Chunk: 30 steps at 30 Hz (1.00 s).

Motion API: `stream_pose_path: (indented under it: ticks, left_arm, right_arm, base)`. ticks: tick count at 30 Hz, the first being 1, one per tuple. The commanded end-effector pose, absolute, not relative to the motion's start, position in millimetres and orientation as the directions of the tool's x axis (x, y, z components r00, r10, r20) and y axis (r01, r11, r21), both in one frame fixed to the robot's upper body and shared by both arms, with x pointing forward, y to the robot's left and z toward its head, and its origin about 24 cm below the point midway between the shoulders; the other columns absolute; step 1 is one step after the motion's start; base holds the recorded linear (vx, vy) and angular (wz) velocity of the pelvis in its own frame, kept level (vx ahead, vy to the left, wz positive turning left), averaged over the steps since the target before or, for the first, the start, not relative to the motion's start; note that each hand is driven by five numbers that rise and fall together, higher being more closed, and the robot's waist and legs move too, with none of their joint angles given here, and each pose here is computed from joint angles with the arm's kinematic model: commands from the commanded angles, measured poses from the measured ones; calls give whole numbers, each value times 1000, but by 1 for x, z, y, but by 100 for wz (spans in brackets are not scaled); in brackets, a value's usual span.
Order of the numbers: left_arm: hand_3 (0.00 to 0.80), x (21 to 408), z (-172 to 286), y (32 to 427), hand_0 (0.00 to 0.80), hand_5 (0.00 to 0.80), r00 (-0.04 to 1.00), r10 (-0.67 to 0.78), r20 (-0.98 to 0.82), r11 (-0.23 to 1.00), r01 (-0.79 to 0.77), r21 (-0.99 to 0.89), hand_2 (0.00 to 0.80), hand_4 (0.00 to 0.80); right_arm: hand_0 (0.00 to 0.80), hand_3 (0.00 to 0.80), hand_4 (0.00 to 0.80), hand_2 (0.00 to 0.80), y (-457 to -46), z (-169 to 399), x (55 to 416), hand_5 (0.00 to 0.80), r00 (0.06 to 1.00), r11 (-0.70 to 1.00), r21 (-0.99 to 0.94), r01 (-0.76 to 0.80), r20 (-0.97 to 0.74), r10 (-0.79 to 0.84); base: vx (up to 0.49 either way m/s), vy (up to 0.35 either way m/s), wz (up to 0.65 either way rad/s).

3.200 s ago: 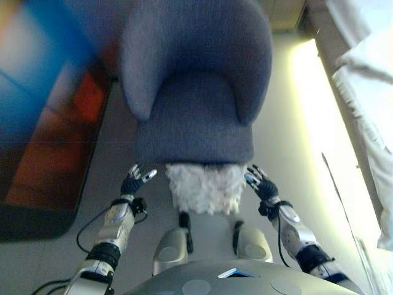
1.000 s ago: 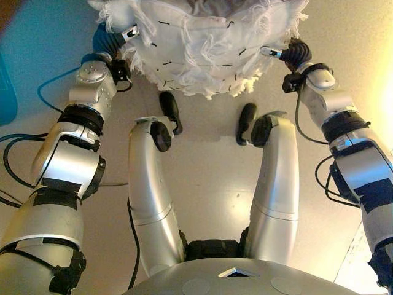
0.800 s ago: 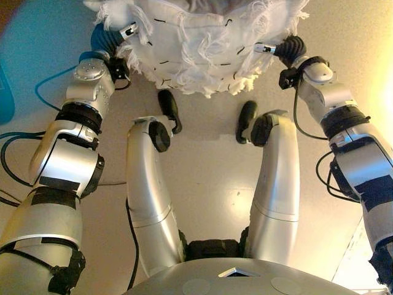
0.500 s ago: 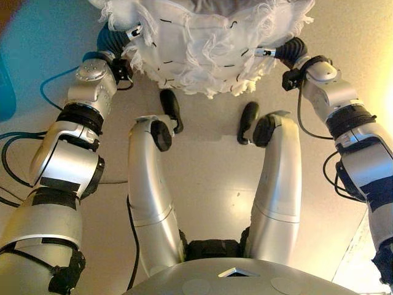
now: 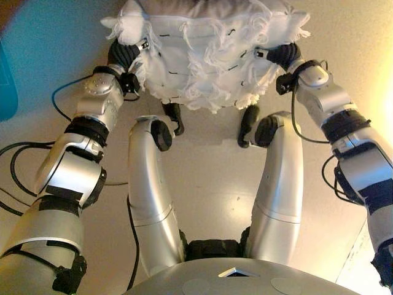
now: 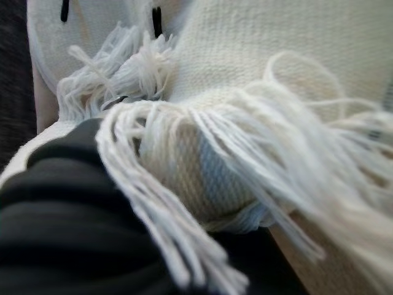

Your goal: Pick up the cushion and take it to the sofa

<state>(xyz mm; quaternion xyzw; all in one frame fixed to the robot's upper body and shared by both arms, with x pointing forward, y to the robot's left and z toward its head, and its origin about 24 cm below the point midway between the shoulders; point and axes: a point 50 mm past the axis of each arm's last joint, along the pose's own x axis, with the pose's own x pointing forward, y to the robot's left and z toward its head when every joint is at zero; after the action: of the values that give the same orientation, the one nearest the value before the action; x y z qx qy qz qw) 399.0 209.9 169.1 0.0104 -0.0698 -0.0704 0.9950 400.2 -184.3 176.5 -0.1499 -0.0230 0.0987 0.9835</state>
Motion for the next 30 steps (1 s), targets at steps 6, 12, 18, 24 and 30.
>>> stream_pose_path:
  ticks: [6,12,18,24,30]
  left_arm:
    - [800,371,176,140,800,800,854,-224,470,962,270,-32,800,800]
    - [800,358,158,155,800,800,875,-54,481,970,159,-181,800,800]
    - [800,341,113,157,800,800,943,-82,323,986,124,-113,800,800]
    - [800,345,106,167,800,800,967,-64,246,988,95,-119,800,800]
    - [800,336,89,168,800,800,988,-7,157,991,29,-134,800,800]
  right_arm:
    - [800,800,800,800,-120,162,367,800,887,930,-119,-349,278,368]
    - [800,800,800,800,-139,143,352,800,901,961,-30,-274,342,268]
    - [800,800,800,800,-157,101,327,800,949,971,119,-207,264,170]
    - [800,800,800,800,-164,94,330,800,972,967,175,-188,177,157]
    - [800,800,800,800,-159,79,321,800,986,964,231,-135,131,107]
  base:
    - [-1,-6,3]
    - [4,11,-4]
    - [168,-23,12]
    - [41,36,1]
    - [111,37,-3]
